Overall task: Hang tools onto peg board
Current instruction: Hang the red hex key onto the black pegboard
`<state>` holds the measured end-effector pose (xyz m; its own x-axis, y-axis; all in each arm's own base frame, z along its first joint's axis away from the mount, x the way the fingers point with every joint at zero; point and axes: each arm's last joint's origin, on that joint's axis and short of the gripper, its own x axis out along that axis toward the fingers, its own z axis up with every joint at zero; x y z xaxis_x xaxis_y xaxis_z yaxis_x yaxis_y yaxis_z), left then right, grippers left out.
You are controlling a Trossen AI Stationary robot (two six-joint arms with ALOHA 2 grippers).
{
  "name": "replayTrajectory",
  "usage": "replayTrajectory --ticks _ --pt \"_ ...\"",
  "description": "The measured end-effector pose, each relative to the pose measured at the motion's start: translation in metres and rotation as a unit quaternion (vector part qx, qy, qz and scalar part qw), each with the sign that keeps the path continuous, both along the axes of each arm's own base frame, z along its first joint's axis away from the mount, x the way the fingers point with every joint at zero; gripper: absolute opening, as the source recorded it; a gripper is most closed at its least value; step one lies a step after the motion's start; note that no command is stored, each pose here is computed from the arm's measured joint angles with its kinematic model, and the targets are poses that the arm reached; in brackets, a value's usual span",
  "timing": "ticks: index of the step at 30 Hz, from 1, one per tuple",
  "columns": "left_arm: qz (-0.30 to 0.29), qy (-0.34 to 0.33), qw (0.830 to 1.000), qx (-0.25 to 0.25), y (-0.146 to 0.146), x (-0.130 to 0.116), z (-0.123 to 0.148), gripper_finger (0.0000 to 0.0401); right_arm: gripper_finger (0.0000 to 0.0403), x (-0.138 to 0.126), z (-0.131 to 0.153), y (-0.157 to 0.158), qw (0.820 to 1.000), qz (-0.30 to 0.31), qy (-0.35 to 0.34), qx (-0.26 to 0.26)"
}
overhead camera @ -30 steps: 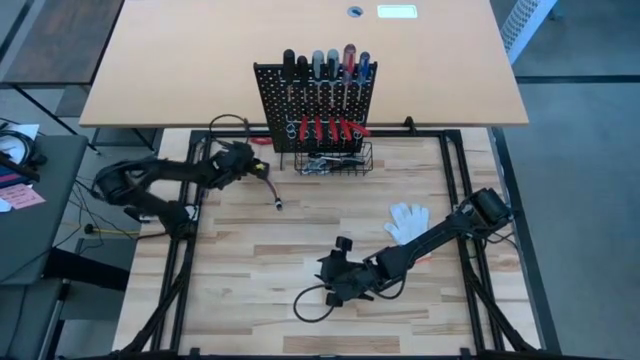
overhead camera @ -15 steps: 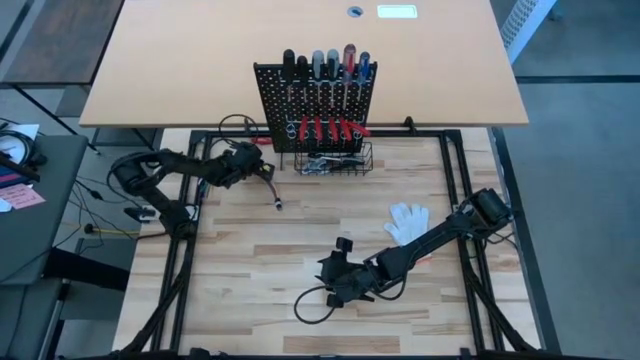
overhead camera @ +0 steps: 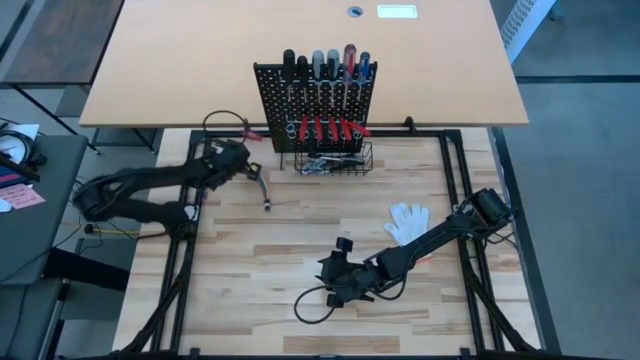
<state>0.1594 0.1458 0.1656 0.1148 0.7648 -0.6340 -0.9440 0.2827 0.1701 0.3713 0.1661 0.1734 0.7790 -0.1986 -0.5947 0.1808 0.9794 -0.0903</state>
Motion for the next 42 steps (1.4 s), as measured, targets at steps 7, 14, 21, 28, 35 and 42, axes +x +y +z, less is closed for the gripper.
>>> replayTrajectory --ticks 7,14,21,28,35,42 --pt "-0.054 -0.054 0.995 0.062 -0.044 -0.012 0.045 0.0001 0.0187 0.000 0.000 0.000 1.000 0.000 0.000 0.000" --pt "-0.079 -0.085 0.990 0.083 -0.067 -0.024 0.061 0.0000 0.0187 0.000 0.000 0.000 1.000 0.000 -0.002 0.001" --pt "-0.091 -0.087 0.990 0.070 -0.071 -0.024 0.015 0.0000 0.0187 0.001 0.000 -0.001 1.000 -0.004 -0.004 0.005" --pt "-0.202 -0.129 0.966 0.095 -0.099 -0.023 -0.025 0.0000 0.0188 0.004 -0.015 -0.025 0.992 -0.055 -0.103 0.047" --pt "-0.330 -0.152 0.921 0.139 -0.132 -0.020 -0.031 0.0000 0.0232 0.016 -0.017 -0.074 0.975 -0.081 -0.172 0.112" --pt "-0.363 -0.161 0.900 0.181 -0.152 -0.019 -0.024 0.0000 0.0265 0.030 -0.002 -0.132 0.939 -0.156 -0.265 0.153"
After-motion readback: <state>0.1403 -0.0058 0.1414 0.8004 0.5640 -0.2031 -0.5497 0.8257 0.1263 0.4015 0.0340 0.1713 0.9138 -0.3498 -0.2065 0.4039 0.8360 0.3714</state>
